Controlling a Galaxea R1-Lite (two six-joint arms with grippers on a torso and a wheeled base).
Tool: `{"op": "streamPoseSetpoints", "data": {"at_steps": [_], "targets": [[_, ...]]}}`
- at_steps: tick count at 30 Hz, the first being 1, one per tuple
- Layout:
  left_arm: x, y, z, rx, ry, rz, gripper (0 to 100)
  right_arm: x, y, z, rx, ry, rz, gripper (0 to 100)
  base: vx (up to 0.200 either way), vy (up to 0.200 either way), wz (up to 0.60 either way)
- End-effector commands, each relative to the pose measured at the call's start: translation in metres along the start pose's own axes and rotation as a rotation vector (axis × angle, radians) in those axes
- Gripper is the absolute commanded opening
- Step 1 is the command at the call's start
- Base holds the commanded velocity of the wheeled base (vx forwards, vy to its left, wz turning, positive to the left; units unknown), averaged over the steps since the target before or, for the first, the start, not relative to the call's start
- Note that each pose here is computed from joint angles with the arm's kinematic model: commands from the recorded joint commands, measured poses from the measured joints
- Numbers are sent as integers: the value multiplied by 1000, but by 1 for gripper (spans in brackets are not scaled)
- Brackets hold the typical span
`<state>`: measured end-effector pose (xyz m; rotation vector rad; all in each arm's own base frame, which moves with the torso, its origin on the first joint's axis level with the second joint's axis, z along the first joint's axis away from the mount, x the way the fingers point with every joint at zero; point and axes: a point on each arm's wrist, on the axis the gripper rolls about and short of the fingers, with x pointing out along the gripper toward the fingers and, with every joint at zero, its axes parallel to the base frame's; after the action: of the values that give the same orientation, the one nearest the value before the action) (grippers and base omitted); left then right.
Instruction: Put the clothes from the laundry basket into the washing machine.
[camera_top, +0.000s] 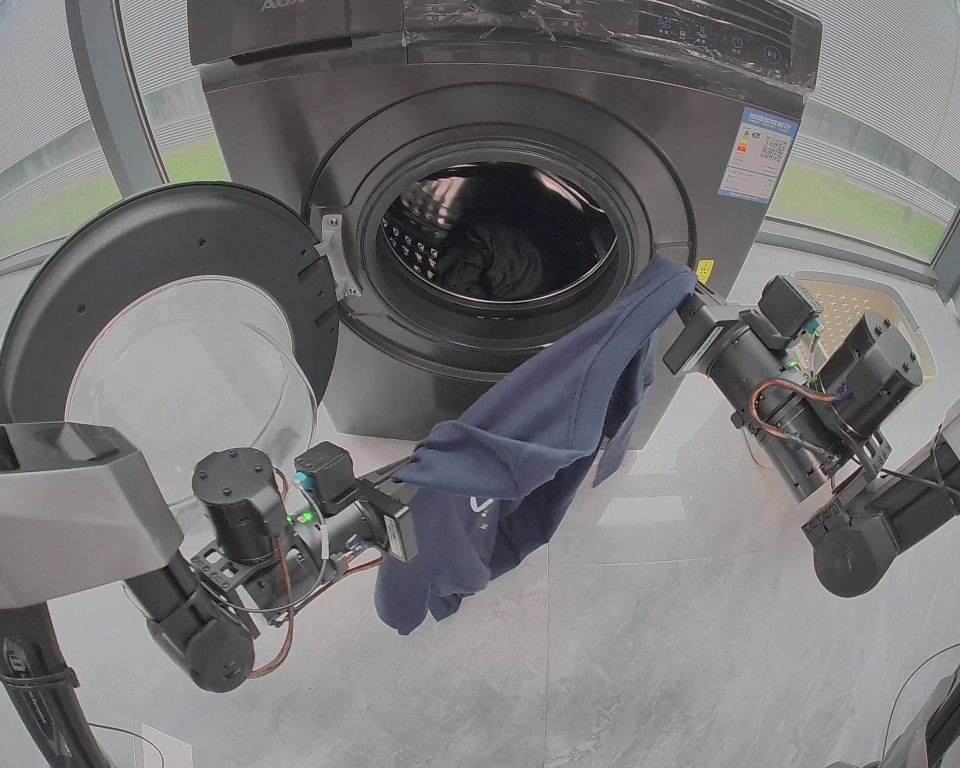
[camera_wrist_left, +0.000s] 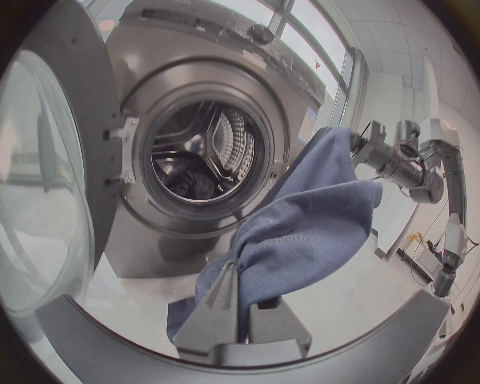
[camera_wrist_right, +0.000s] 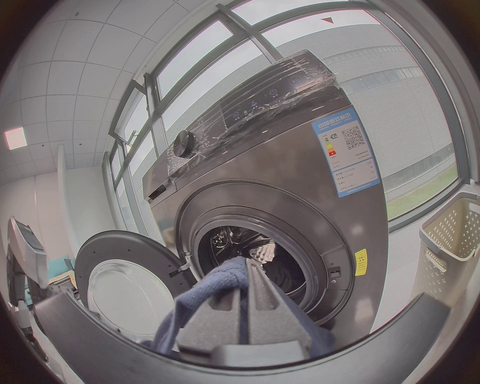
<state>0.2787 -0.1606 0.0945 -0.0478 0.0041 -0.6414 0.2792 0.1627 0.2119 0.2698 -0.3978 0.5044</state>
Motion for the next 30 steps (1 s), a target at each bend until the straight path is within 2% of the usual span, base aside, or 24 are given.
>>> {"op": "streamPoseSetpoints", "data": {"at_steps": [1,4,12,13,17,20,23,30], "targets": [[27,2,-38,-47,71,-4,0,-7,10,-5,12,30,29,0,0,0,0],[36,5,-46,-74,72,-2,0,-10,13,-8,15,48,34,0,0,0,0],[54,10,-69,-75,93,7,0,-15,21,-14,25,77,54,0,0,0,0],[55,10,-71,-74,95,6,100,-15,21,-14,25,77,54,0,0,0,0],[59,9,-77,-71,101,2,100,-15,23,-14,30,78,60,0,0,0,0],[62,6,-91,-66,130,-4,100,-15,30,-15,38,78,72,0,0,0,0],[66,-1,-94,-64,127,-17,100,-14,33,-17,41,74,36,0,0,0,0],[66,-8,-92,-62,125,-35,100,-11,34,-29,40,97,20,0,0,0,0]]}}
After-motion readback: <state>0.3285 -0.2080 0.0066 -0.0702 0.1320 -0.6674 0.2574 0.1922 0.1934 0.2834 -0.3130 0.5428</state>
